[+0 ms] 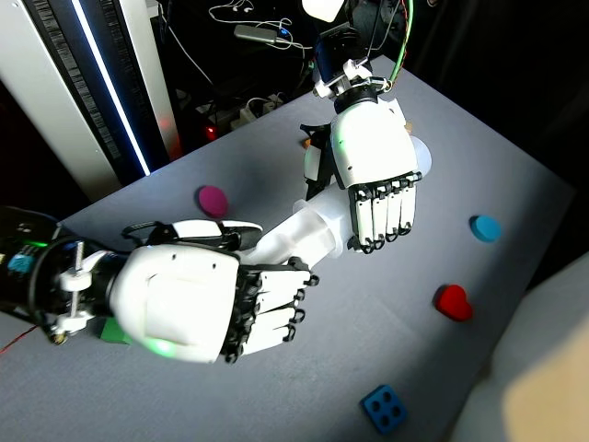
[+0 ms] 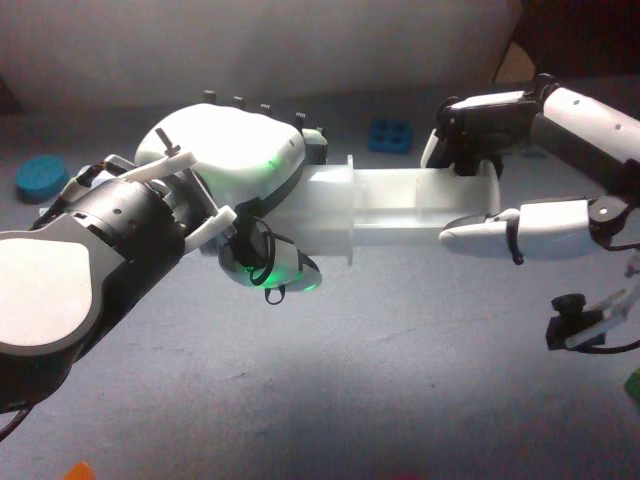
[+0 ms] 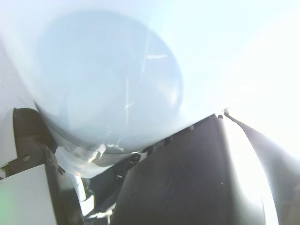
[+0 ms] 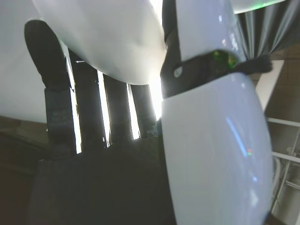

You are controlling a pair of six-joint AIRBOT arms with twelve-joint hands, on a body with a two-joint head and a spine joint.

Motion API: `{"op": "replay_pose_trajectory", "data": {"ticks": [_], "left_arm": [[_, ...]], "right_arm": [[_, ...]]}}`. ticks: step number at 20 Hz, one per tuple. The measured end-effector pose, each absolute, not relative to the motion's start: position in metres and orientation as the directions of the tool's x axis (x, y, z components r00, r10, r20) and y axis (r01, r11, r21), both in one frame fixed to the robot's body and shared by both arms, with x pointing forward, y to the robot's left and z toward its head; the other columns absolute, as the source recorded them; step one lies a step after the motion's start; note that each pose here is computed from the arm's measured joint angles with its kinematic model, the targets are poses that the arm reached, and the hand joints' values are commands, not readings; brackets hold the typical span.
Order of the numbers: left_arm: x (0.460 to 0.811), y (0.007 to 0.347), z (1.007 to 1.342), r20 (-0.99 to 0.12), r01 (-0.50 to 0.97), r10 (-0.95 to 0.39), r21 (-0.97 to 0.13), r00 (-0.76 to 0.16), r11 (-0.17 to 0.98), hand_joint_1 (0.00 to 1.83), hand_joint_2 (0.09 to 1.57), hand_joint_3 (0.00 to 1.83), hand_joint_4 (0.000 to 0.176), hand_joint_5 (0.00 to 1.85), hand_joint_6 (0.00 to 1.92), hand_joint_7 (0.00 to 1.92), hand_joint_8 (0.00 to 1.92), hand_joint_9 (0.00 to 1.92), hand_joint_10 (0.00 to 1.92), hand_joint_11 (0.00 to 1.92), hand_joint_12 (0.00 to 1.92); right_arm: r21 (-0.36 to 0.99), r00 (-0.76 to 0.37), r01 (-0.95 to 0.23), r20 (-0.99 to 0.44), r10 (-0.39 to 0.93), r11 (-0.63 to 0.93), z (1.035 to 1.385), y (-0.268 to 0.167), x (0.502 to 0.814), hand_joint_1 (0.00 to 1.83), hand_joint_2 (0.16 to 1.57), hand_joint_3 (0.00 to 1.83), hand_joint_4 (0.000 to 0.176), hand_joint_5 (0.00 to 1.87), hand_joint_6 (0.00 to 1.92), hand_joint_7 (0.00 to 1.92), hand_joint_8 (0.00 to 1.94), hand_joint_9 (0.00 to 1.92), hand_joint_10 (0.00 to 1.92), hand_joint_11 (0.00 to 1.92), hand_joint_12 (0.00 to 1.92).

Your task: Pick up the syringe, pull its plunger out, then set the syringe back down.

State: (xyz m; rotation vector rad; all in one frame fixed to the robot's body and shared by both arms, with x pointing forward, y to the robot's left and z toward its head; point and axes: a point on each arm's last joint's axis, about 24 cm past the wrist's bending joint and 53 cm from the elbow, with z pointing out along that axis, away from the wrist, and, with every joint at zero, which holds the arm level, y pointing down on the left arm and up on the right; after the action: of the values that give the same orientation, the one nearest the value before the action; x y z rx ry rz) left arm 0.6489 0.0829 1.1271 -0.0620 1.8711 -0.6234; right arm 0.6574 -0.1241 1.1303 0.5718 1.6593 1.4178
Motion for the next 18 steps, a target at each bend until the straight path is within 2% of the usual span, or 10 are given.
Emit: {"op": "replay_pose_trajectory", "data": {"ticks": [18], "left_arm": [[0.650, 0.086, 1.128, -0.863, 0.247, -0.330, -0.440, -0.383, 0.863, 1.48, 1.20, 0.00, 0.000, 0.76, 1.14, 0.72, 1.32, 0.69, 1.49, 0.72, 1.70]], "right_arm": [[0.934, -0.510, -0.193, -0.358, 0.782, 0.302, 1.134, -0.154, 0.656, 1.36, 1.16, 0.00, 0.000, 0.75, 1.24, 0.96, 0.96, 0.88, 1.35, 0.85, 1.35]]}}
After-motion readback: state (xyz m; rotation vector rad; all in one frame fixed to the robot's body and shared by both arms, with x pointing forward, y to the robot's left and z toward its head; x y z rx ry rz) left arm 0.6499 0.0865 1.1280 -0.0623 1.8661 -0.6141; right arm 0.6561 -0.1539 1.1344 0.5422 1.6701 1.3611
